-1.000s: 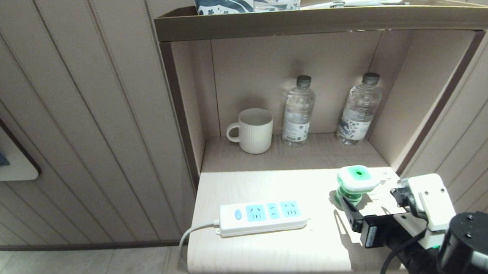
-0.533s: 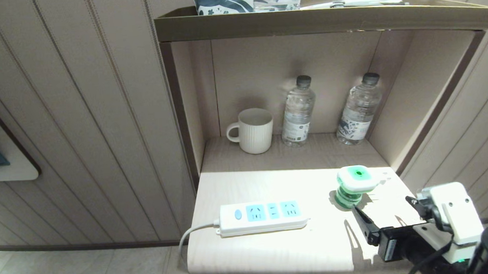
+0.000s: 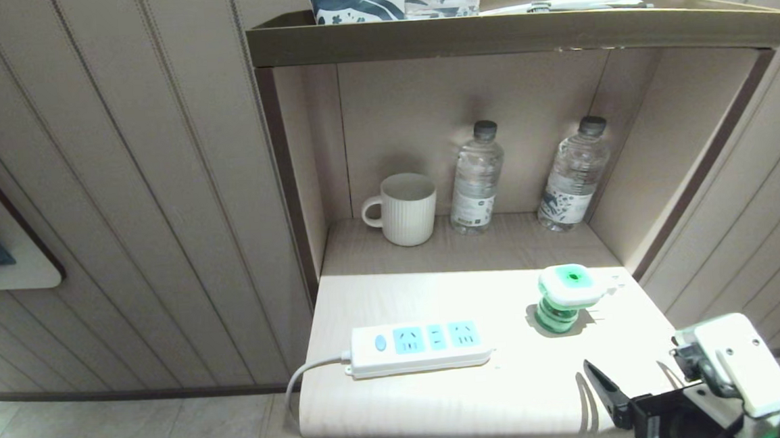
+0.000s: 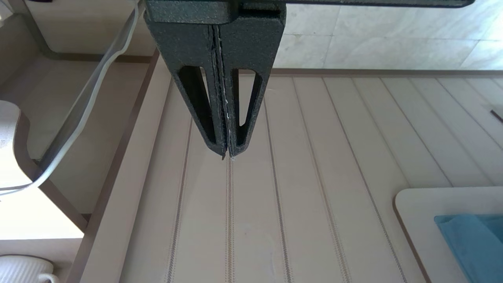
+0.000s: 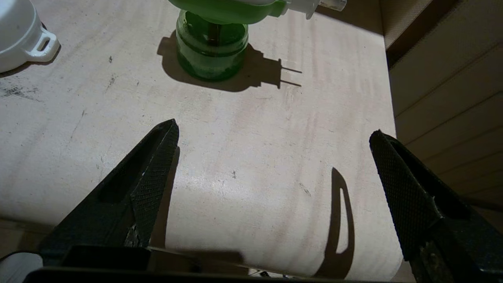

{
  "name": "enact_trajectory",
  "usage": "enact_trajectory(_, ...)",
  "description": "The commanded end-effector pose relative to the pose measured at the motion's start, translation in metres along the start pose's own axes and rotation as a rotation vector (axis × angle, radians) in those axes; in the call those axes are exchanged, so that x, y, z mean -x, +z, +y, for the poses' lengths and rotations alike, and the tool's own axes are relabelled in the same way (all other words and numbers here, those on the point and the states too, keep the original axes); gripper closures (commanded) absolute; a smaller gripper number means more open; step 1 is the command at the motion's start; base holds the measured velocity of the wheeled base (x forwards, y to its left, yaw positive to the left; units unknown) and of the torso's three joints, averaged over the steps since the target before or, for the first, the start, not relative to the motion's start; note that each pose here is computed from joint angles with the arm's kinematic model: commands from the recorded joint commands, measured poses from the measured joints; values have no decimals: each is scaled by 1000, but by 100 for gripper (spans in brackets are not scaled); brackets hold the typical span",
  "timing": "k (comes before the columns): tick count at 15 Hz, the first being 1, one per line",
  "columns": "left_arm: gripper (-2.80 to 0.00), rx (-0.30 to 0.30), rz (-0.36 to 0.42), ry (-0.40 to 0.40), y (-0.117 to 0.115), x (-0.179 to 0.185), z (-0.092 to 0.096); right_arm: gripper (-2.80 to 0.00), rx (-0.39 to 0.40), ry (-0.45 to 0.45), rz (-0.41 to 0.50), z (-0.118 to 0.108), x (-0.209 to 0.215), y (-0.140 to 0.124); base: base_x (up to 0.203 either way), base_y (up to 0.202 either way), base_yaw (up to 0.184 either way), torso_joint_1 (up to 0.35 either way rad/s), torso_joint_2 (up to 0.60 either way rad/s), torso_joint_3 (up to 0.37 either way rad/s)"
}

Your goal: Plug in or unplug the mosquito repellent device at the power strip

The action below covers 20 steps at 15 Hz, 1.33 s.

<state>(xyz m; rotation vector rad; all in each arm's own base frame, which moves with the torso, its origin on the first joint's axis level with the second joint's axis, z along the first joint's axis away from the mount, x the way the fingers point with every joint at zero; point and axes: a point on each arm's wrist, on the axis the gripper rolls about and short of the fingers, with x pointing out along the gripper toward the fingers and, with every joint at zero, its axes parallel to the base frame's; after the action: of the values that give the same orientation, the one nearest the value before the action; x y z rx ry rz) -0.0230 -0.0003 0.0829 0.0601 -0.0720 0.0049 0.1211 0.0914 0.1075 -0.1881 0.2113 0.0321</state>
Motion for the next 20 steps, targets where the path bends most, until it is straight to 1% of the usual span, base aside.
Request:
enact_trajectory(1,0,0,-1,0,0,0,0,-280,-23,-5,-47,-6,6,7,0,0,0,0,0,0)
enact_trajectory(3,0,0,-1,0,0,0,0,-280,-11,-8,-80,-11,12,11,0,0,0,0,0,0)
enact_trajectory(4,0,0,-1,0,0,0,0,-280,8,-13,-88,-12,13,12,0,0,0,0,0,0)
enact_trajectory(5,0,-2,-1,0,0,0,0,0,15,-21,-106,-16,16,15,0,0,0,0,0,0)
enact_trajectory(7,0,0,0,0,0,0,0,0,53,-37,-110,-21,21,17,0,0,0,0,0,0)
enact_trajectory(8,0,0,-1,0,0,0,0,0,57,-39,-108,-22,22,17,0,0,0,0,0,0)
enact_trajectory(12,0,0,-1,0,0,0,0,0,27,-61,-152,-25,24,27,0,0,0,0,0,0)
enact_trajectory(13,0,0,-1,0,0,0,0,0,2,-89,-172,-26,21,37,0,0,0,0,0,0)
enact_trajectory(15,0,0,-1,0,0,0,0,0,-67,-190,-224,-32,10,70,0,0,0,0,0,0)
enact_trajectory(16,0,0,-1,0,0,0,0,0,-82,-226,-231,-35,7,83,0,0,0,0,0,0)
enact_trajectory(17,0,0,-1,0,0,0,0,0,-95,-267,-234,-42,7,102,0,0,0,0,0,0)
enact_trajectory(19,0,0,-1,0,0,0,0,0,-87,-316,-185,-56,14,127,0,0,0,0,0,0)
enact_trajectory(20,0,0,0,0,0,0,0,0,-79,-330,-147,-61,18,135,0,0,0,0,0,0)
